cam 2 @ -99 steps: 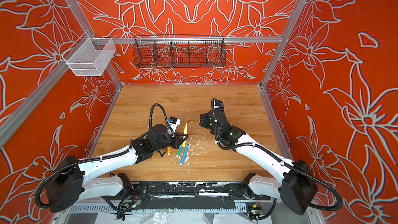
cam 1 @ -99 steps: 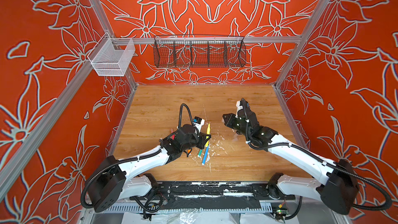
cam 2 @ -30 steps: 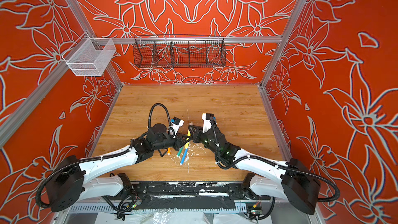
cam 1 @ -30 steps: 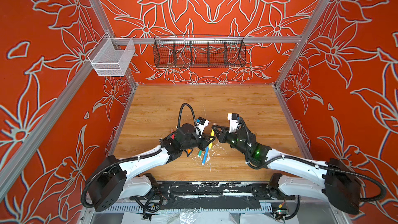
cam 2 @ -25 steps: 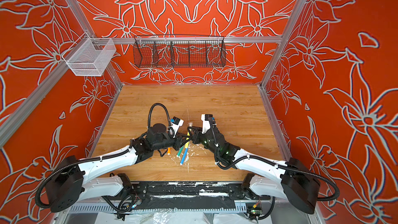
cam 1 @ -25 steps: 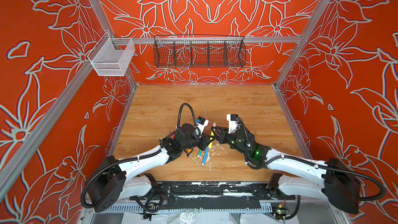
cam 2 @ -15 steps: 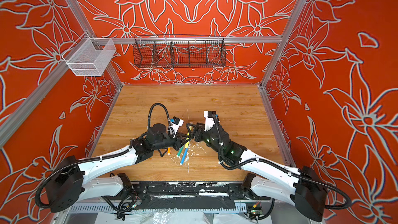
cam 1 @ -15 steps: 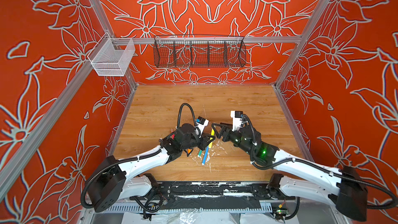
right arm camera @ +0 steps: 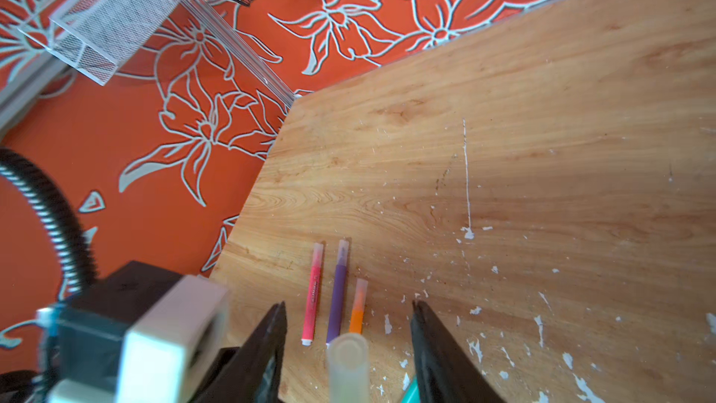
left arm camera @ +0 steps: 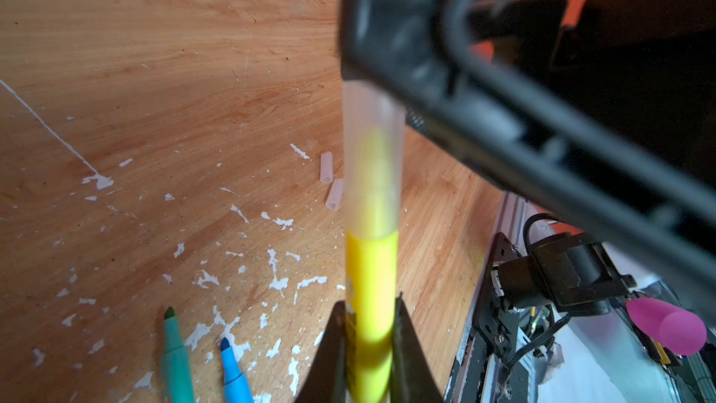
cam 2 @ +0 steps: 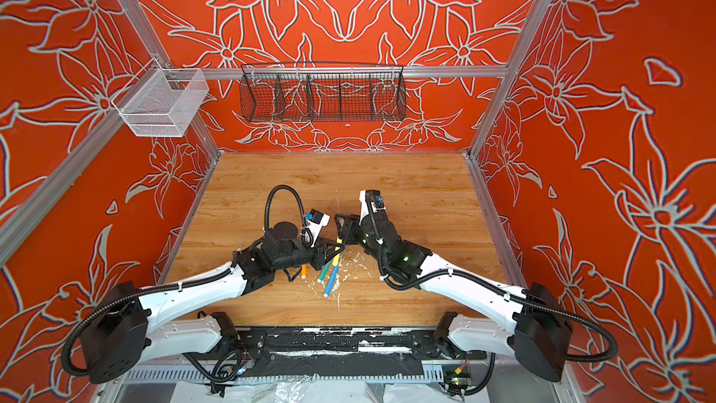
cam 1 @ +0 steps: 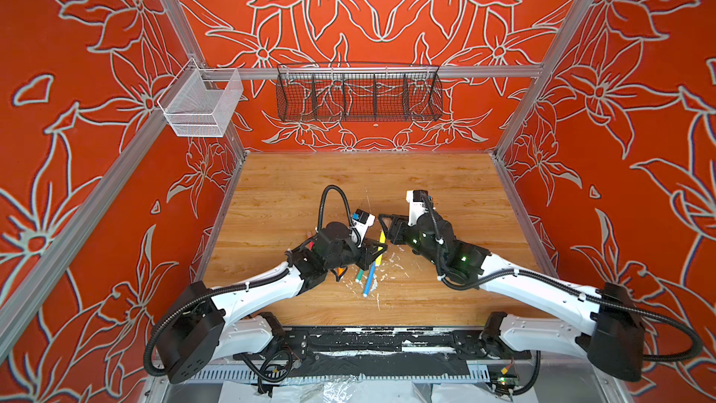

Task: Insert pens into pen caps
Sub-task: Put on the pen cap to the pen.

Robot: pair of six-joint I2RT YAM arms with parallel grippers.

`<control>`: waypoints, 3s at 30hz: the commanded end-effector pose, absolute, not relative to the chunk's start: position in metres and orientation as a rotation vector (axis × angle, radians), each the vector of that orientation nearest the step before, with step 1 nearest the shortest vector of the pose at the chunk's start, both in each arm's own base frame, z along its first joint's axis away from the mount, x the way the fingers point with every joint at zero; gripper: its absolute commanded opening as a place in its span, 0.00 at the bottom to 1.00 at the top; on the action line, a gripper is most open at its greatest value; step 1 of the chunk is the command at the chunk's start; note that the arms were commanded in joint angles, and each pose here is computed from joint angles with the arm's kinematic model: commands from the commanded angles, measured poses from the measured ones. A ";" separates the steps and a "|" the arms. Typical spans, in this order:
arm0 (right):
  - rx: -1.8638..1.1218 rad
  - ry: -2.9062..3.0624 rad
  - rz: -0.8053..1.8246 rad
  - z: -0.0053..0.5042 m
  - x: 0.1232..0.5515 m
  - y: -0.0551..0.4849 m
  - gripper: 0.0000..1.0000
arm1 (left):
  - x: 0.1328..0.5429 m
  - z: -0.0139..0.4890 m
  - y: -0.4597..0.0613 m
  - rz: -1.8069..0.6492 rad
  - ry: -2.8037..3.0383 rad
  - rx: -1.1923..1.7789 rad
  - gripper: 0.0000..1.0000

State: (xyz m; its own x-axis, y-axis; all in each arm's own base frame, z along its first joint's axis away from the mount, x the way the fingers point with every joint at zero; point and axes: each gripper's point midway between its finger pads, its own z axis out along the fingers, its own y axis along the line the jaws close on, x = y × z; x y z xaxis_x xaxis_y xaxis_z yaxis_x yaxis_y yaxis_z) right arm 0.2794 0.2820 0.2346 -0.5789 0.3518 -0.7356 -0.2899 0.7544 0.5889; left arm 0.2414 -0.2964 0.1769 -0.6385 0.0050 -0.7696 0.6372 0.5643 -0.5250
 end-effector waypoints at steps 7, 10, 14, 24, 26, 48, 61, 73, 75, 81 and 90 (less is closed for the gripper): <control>0.072 1.991 0.892 0.249 0.284 0.290 0.38 | 0.242 0.186 -0.295 -1.091 2.010 0.509 0.00; 0.068 1.996 0.900 0.251 0.284 0.293 0.37 | 0.242 0.186 -0.295 -1.090 2.009 0.509 0.00; 0.063 2.010 0.911 0.248 0.285 0.298 0.29 | 0.242 0.187 -0.296 -1.091 2.010 0.509 0.00; 0.078 2.050 0.913 0.228 0.281 0.296 0.07 | 0.245 0.187 -0.294 -1.069 2.009 0.501 0.00; 0.076 2.064 0.915 0.222 0.279 0.296 0.06 | 0.247 0.189 -0.293 -1.063 2.004 0.495 0.00; -0.073 2.128 0.949 0.186 0.238 0.314 0.00 | 0.320 0.309 -0.259 -0.961 1.807 0.194 0.00; -0.079 2.133 0.985 0.187 0.228 0.316 0.00 | 0.336 0.337 -0.251 -0.895 1.709 0.219 0.00; 0.087 2.075 0.537 0.284 0.258 0.236 0.97 | 0.304 0.140 -0.238 -0.926 2.242 -0.010 0.00; 0.219 2.058 0.433 0.307 0.259 0.194 0.98 | 0.299 0.121 -0.221 -0.832 2.314 -0.069 0.00; 0.378 1.827 0.565 0.339 0.250 0.134 0.98 | 0.288 0.093 -0.189 -0.575 2.522 -0.210 0.00; 0.418 1.937 0.200 0.299 0.292 0.098 0.98 | 0.290 0.063 -0.204 -0.527 2.709 -0.169 0.00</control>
State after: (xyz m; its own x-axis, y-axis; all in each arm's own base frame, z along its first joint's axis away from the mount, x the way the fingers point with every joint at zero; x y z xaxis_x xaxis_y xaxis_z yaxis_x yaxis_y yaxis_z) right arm 0.2833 0.1104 0.3315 -0.2589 0.4234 -0.8682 0.0949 0.9056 0.4133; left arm 0.2995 -0.2100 0.0808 -0.8870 -0.1997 -0.4163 -0.0019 0.9032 -0.4292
